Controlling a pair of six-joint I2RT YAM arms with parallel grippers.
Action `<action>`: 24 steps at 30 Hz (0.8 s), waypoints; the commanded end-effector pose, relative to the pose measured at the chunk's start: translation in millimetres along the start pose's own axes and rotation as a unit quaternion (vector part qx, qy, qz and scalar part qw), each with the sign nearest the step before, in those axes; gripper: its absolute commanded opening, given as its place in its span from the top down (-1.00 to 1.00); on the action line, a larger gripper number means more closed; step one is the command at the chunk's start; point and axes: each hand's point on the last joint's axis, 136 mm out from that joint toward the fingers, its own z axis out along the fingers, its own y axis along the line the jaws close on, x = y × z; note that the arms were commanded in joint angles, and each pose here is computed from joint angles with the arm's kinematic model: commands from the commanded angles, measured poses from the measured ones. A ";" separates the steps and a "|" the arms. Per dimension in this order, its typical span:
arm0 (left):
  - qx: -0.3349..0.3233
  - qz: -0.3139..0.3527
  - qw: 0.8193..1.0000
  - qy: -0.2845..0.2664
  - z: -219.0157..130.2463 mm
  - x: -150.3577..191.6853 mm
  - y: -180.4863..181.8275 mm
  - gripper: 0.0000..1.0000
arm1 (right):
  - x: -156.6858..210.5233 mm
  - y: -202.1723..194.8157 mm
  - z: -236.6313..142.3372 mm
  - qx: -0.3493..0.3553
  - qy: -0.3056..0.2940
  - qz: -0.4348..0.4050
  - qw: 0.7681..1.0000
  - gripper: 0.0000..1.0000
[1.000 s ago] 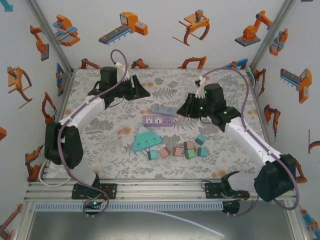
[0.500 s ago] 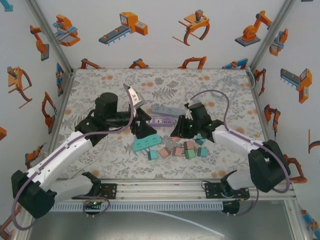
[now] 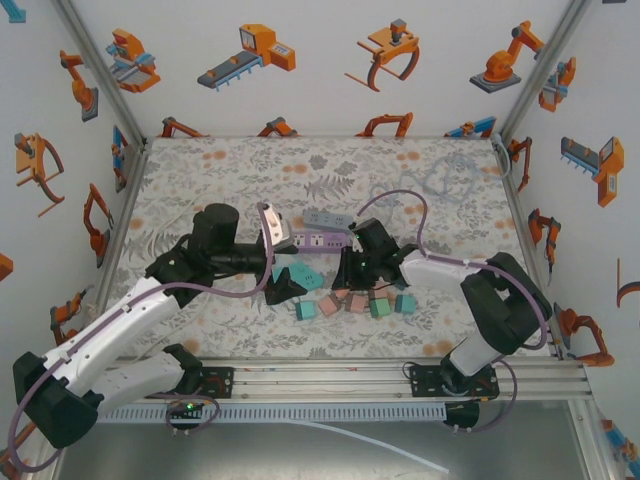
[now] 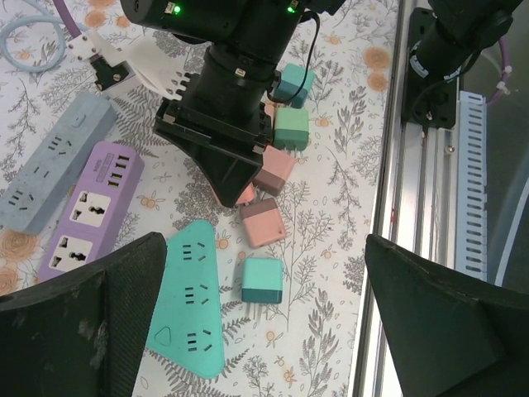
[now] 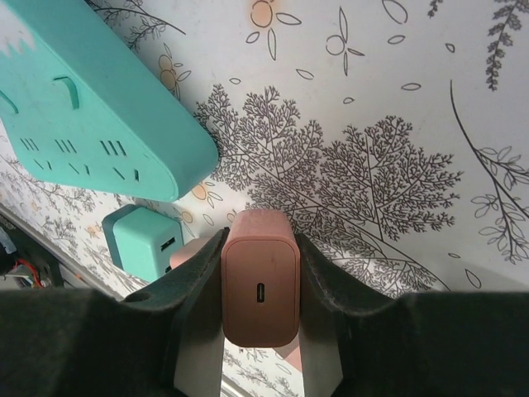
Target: Pull the plug off the socket
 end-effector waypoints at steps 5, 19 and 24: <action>-0.002 0.001 1.000 0.012 4.8 1.8 2.1 -0.94 | 3.7 -12.6 -2.7 0.040 -0.015 -0.003 0.999 0.30; -0.024 -0.011 0.999 0.022 5.5 8.5 8.6 -0.94 | 7.3 -16.6 -27.9 0.064 -0.034 -0.010 0.997 0.03; -0.025 -0.032 0.999 0.028 9.9 16.1 10.0 -0.94 | 2.9 -13.1 -45.6 0.067 -0.055 -0.010 0.996 0.01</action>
